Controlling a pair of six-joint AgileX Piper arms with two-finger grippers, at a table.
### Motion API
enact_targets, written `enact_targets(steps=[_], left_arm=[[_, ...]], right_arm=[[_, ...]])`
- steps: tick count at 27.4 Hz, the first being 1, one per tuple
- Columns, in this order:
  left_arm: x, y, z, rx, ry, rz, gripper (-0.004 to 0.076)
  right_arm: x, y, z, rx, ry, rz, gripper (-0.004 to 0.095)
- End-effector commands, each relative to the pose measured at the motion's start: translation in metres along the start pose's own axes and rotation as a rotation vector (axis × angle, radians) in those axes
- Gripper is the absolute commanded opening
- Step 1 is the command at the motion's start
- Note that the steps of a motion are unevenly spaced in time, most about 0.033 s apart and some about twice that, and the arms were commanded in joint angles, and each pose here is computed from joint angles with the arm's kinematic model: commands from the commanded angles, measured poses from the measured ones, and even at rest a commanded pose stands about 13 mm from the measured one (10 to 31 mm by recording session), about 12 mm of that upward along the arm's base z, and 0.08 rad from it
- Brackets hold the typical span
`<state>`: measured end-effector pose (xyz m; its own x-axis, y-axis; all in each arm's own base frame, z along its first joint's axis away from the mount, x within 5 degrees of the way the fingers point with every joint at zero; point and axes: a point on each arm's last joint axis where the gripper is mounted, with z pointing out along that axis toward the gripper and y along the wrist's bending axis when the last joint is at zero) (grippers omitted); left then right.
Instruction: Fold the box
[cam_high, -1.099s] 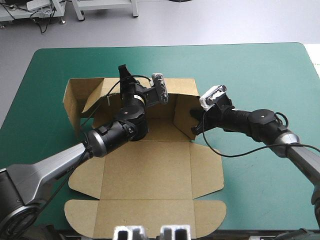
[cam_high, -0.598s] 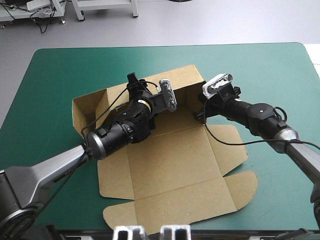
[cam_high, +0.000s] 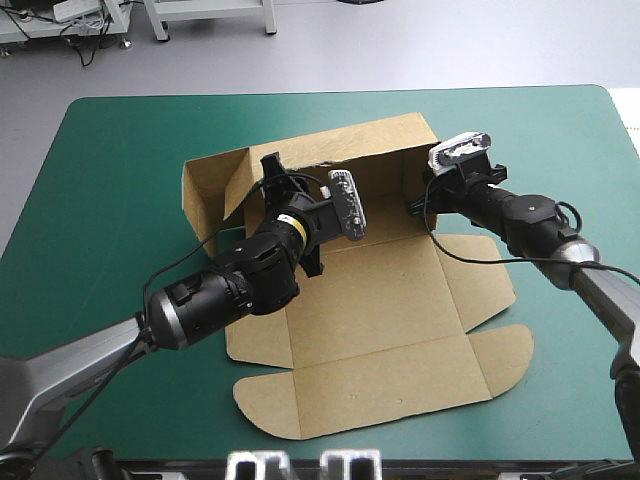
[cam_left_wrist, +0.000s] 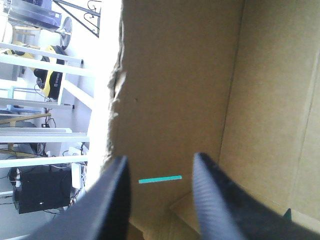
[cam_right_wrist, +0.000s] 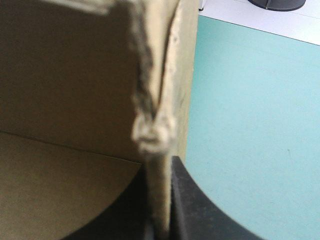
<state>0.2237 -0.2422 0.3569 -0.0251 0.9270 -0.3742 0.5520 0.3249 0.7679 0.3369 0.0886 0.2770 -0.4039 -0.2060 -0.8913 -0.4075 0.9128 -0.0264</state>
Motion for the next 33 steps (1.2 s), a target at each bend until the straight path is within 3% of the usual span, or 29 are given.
enact_targets(steps=[1,6,11,20,24,33], left_arm=[[0.001,0.029,-0.034,-0.083,-0.096,-0.047,-0.0003],[0.033,0.054,-0.029,-0.077,0.005,-0.209,0.0013],[0.062,0.077,-0.015,-0.029,0.012,-0.407,0.0013],[0.127,0.124,-0.042,-0.115,0.057,-0.671,0.0013],[0.149,0.132,-0.051,-0.096,0.075,-0.759,0.0013],[0.176,0.136,-0.05,-0.047,0.113,-0.852,0.0013]], right_arm=[[-0.021,-0.008,-0.015,-0.001,-0.067,0.014,-0.0024],[-0.03,-0.022,-0.03,-0.155,0.089,-0.087,-0.0024],[-0.053,-0.022,-0.049,-0.224,0.226,-0.193,-0.0024],[-0.086,-0.032,-0.082,-0.143,0.401,-0.262,-0.0024],[-0.082,-0.03,-0.084,-0.2,0.525,-0.238,-0.0024],[-0.059,-0.039,-0.039,-0.239,0.638,-0.14,-0.0024]])
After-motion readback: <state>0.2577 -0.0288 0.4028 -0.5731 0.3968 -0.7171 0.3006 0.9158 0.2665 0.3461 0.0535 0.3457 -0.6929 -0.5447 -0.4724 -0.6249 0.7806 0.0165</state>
